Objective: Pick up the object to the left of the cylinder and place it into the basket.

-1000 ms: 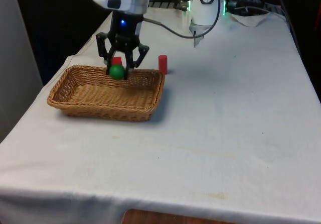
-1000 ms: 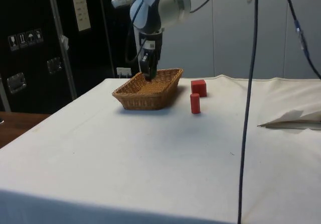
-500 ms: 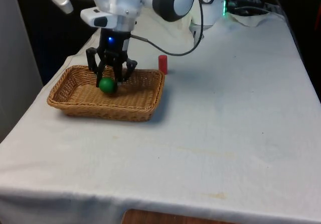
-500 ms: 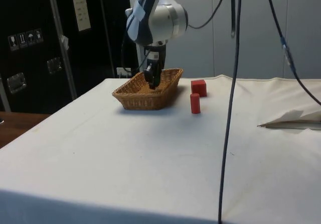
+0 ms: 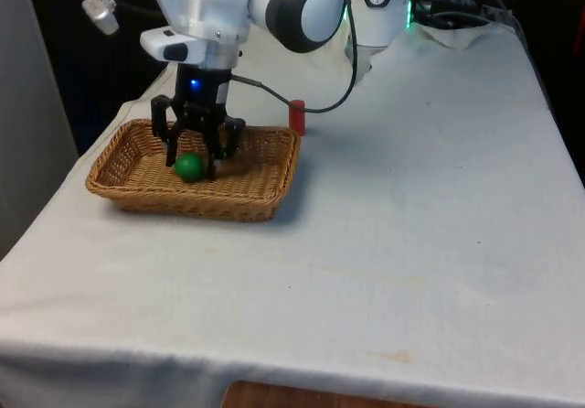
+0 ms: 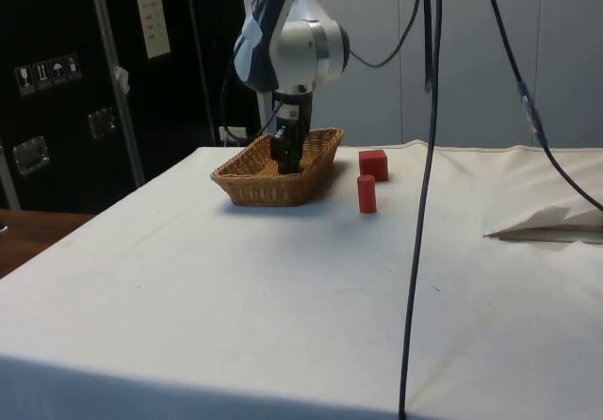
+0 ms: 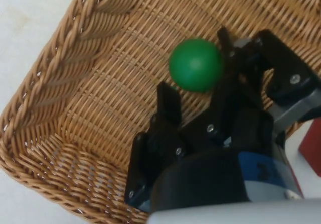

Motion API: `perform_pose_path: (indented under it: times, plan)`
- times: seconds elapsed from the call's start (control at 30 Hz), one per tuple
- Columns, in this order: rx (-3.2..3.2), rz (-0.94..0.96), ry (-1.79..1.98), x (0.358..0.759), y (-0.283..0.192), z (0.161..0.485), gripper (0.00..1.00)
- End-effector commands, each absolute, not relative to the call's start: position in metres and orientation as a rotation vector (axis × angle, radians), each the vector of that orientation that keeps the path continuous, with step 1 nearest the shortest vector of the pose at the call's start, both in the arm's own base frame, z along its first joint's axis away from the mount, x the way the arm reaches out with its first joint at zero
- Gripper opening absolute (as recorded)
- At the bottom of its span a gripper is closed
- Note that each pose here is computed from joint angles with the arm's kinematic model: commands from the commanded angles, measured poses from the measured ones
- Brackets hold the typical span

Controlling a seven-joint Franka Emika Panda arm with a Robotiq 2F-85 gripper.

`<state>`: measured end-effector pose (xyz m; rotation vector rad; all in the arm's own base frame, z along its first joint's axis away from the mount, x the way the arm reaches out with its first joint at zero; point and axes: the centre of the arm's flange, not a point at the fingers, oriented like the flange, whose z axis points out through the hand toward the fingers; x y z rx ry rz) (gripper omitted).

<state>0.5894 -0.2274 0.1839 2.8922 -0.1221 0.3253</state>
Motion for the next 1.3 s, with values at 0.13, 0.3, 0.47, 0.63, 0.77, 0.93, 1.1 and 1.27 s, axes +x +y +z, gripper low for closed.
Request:
perform_pose_path:
  times: [0.13,0.3,0.47,0.63,0.77,0.93,1.1,1.27]
  plan:
    - [2.893,0.330,-0.122,0.588,-0.225,0.186,0.88]
    - [2.892,0.331,-0.120,0.588,-0.224,0.187,1.00]
    - [2.889,0.325,-0.121,0.589,-0.225,0.186,1.00]
    - [2.889,0.341,-0.124,0.589,-0.228,0.209,1.00]
    - [2.894,0.363,-0.122,0.592,-0.229,0.220,1.00]
    - [2.896,0.368,-0.123,0.591,-0.230,0.238,1.00]
    - [2.897,0.408,-0.123,0.595,-0.231,0.254,1.00]
    - [2.898,0.410,-0.118,0.595,-0.232,0.275,1.00]
